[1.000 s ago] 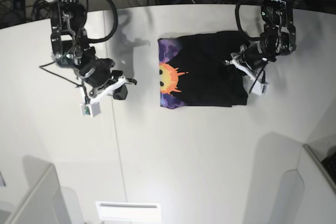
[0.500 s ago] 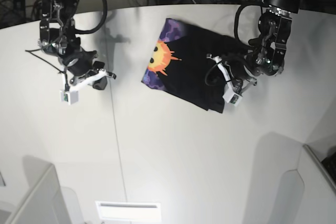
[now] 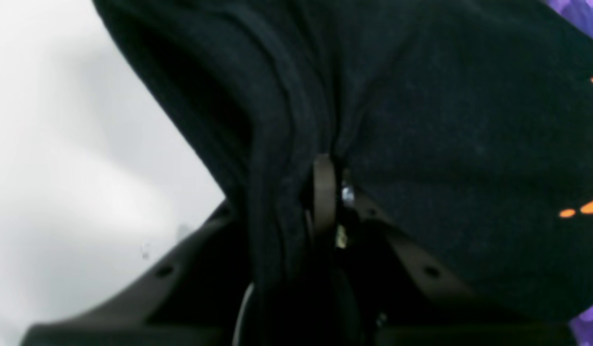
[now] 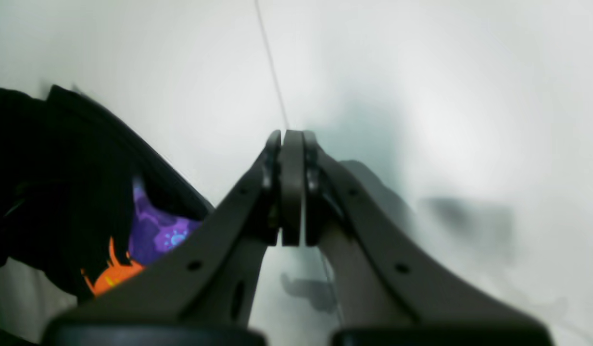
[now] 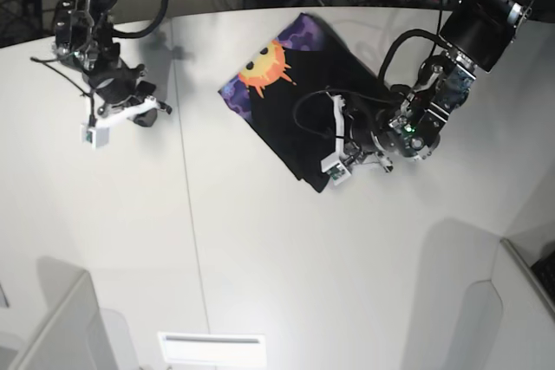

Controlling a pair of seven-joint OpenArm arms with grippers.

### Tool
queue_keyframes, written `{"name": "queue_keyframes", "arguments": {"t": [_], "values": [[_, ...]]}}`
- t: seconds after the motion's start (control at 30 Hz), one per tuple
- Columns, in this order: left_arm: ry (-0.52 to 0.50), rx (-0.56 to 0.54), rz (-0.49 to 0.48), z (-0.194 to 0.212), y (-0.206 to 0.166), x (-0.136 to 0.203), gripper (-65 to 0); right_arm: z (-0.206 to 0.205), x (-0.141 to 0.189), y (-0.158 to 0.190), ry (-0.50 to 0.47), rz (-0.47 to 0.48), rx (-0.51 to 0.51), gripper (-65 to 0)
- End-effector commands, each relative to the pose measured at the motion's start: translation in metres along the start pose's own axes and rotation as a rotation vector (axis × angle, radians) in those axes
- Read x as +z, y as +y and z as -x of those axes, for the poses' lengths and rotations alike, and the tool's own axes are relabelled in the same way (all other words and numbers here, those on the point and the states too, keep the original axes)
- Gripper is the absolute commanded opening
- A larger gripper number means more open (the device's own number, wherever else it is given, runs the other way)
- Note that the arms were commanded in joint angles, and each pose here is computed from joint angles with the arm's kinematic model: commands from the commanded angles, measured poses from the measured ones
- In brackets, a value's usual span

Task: Fold the T-shirt properly
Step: 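Drag the bundle with the left gripper, rotating it upright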

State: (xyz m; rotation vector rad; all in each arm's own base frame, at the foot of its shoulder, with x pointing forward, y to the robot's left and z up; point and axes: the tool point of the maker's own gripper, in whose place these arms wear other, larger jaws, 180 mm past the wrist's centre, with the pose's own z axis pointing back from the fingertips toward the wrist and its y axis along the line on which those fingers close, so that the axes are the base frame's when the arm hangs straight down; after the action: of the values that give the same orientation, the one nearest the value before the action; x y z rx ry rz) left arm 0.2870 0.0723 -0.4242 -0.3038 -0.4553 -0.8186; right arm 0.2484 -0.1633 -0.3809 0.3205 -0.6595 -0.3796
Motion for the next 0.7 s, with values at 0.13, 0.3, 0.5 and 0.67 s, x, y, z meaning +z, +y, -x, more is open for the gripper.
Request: {"name": "queue_keyframes", "arguments": {"t": [0.13, 0.3, 0.5, 0.67], "values": [[0.065, -0.160, 0.005, -0.010, -0.007, -0.005, -65.0, -0.002, 0.010, -0.016, -0.040, 0.034, -0.053, -65.0], [0.087, -0.310, 0.039, -0.024, -0.017, -0.006, -65.0, 0.006, 0.015, -0.030, -0.046, 0.068, -0.113, -65.0], [0.111, -0.546, 0.028, -0.013, -0.015, -0.008, -65.0, 0.017, 0.022, -0.043, -0.089, 0.105, -0.123, -65.0], [0.155, -0.798, 0.058, 0.009, -0.022, -0.014, -65.0, 0.026, 0.023, -0.043, -0.093, 0.109, -0.149, -65.0]]}}
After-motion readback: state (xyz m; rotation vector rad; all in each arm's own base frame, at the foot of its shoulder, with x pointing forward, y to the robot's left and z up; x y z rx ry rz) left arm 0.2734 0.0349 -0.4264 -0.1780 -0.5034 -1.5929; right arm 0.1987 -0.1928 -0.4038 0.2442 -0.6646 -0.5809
